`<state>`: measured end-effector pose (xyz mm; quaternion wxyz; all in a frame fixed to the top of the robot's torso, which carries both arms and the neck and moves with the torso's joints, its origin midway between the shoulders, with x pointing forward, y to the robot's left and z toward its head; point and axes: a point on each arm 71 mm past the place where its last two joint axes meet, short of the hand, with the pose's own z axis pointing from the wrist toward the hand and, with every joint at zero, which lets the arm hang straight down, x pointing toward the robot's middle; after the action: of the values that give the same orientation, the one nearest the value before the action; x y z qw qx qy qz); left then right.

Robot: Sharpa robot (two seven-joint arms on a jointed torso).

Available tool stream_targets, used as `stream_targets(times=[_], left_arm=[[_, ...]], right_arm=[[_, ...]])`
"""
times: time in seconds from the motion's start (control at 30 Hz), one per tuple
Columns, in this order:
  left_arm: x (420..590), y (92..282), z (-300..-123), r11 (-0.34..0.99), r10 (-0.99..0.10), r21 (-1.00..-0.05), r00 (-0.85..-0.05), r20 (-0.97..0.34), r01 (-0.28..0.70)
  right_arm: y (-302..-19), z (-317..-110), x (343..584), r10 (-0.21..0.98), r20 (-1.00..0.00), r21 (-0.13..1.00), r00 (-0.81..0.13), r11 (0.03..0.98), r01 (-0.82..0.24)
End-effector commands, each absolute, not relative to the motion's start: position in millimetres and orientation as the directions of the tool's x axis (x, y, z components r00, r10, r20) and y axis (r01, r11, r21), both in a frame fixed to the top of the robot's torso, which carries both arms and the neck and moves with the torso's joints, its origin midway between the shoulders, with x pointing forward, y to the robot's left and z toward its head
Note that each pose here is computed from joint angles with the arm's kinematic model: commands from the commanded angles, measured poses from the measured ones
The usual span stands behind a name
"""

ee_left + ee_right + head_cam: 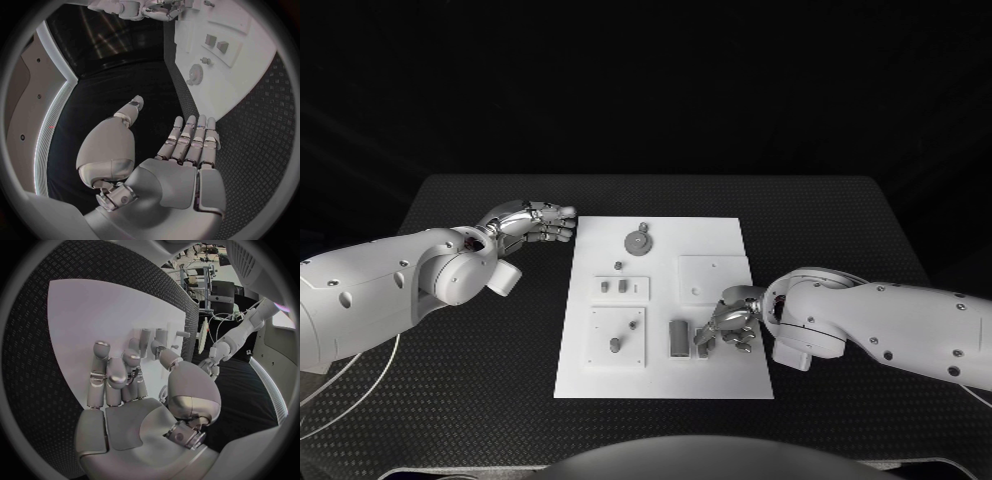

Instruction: Assemble the parts on the task board

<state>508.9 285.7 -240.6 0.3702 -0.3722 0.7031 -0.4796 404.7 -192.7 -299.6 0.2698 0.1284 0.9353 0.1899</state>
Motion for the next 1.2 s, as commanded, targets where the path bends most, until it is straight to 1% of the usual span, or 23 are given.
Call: stream_targets(times=[0.03, 0.47, 0.77, 1.2], left_arm=[[508.6, 283.1, -239.5, 0.254, -0.873, -0.953, -0.463, -0.154, -0.163], [508.6, 283.3, -239.5, 0.255, -0.873, -0.953, -0.462, -0.154, -0.163], [508.7, 283.6, -239.7, 0.255, -0.873, -0.953, -0.463, -0.154, -0.164], [508.7, 282.7, -240.0, 0.256, -0.871, -0.952, -0.467, -0.152, -0.166]], right_arm=[[-188.6, -299.8, 402.3, 0.334, -0.437, 0.442, -0.835, 0.888, 0.124], [-190.6, -300.0, 401.9, 0.330, -0.432, 0.442, -0.839, 0.889, 0.122], [-195.5, -299.5, 396.4, 0.251, -0.429, 0.421, -0.868, 0.905, 0.054], [-196.0, -299.5, 393.2, 0.207, -0.427, 0.408, -0.880, 0.913, 0.017]])
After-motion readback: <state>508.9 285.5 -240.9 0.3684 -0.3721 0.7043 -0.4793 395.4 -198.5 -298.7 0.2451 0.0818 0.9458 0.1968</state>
